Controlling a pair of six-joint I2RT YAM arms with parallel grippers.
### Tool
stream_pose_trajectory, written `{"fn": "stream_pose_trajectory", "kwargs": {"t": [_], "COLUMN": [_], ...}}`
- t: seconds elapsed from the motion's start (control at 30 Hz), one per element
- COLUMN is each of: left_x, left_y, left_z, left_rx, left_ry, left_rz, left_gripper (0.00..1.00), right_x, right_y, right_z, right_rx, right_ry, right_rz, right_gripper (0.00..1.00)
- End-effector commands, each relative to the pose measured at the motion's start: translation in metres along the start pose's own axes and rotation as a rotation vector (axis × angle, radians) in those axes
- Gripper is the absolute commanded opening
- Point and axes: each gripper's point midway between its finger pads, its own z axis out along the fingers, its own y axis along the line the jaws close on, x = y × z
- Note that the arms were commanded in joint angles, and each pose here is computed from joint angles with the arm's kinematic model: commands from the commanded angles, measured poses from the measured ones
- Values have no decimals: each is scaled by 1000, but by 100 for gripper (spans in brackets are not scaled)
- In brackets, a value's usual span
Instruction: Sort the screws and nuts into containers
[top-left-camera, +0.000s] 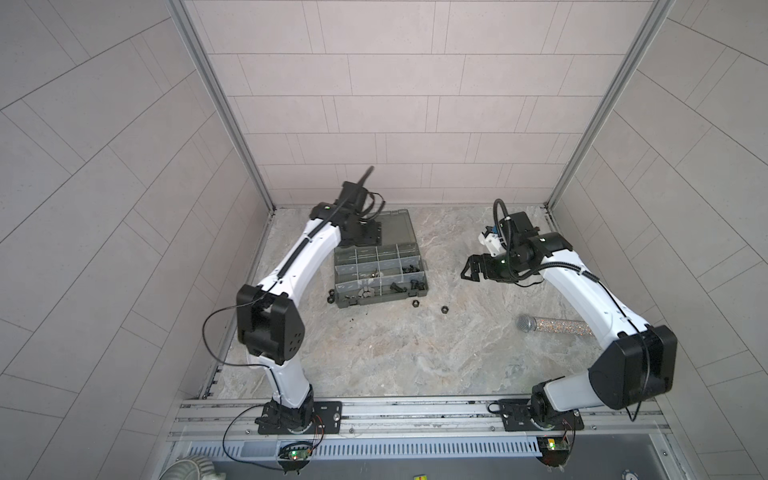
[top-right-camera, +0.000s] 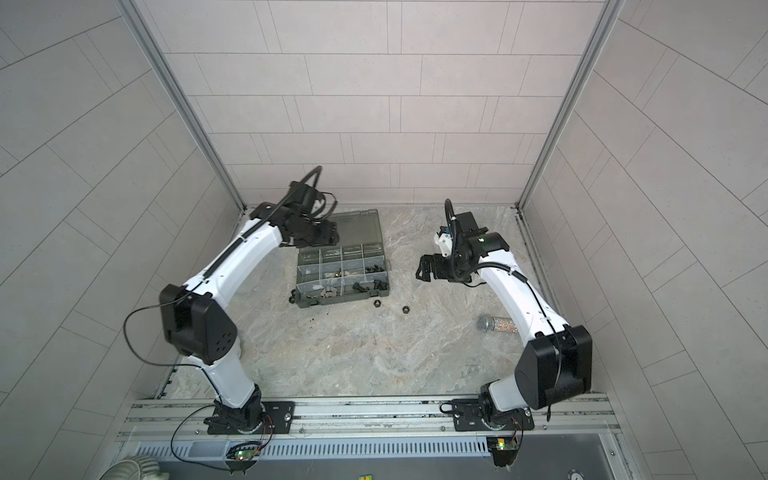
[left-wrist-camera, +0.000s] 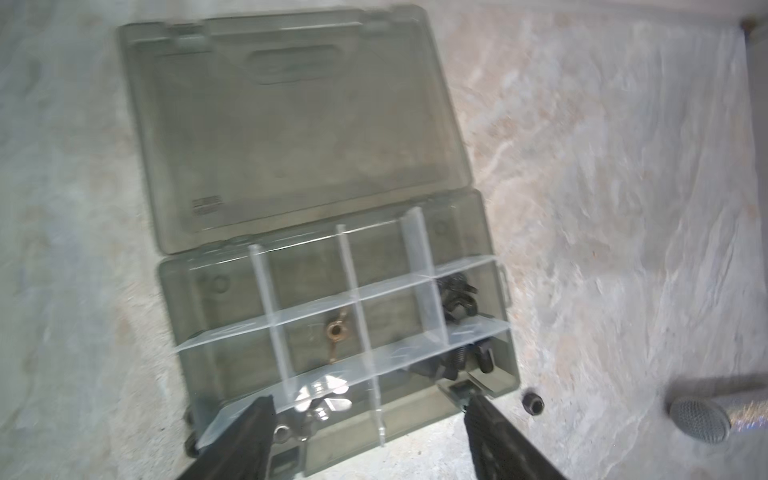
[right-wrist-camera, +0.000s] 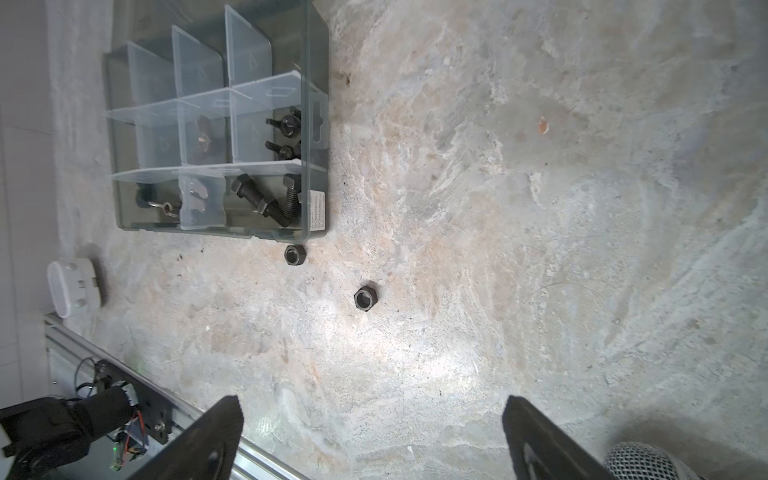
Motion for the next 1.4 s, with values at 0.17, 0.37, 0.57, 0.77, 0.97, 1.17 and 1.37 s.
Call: {"fn": "stream_pose_trajectory", "kwargs": {"t": [0.17, 0.37, 0.57, 0.77, 0.97, 1.17, 1.37], "left_x": [44, 67, 76, 84, 81, 77, 79], "left_y": [57, 87, 103, 113, 114, 110, 106], "left_z": [4, 5, 5, 10, 2, -11, -20], "left_rx": [26, 26, 25, 17, 25, 34, 46], "left_ry": [29, 61, 67, 78, 51, 8, -15], "left_rz": [-207, -293, -324, -350, -355, -333, -332], "left_gripper": [82, 82, 82, 81, 82, 91, 94], "right_x": [16, 28, 38, 43, 48, 52, 59], "right_y": [0, -1, 6, 9, 9, 12, 13], "right_z": [45, 70, 89, 103, 113, 125, 135], "right_rx": [118, 159, 150, 168, 178, 175, 181], "right_ry": [182, 233, 255, 270, 286, 308, 334], "right_rz": [-47, -75, -79, -101, -111, -128, -142], "right_gripper": [89, 60, 41, 51, 59, 58, 49]}}
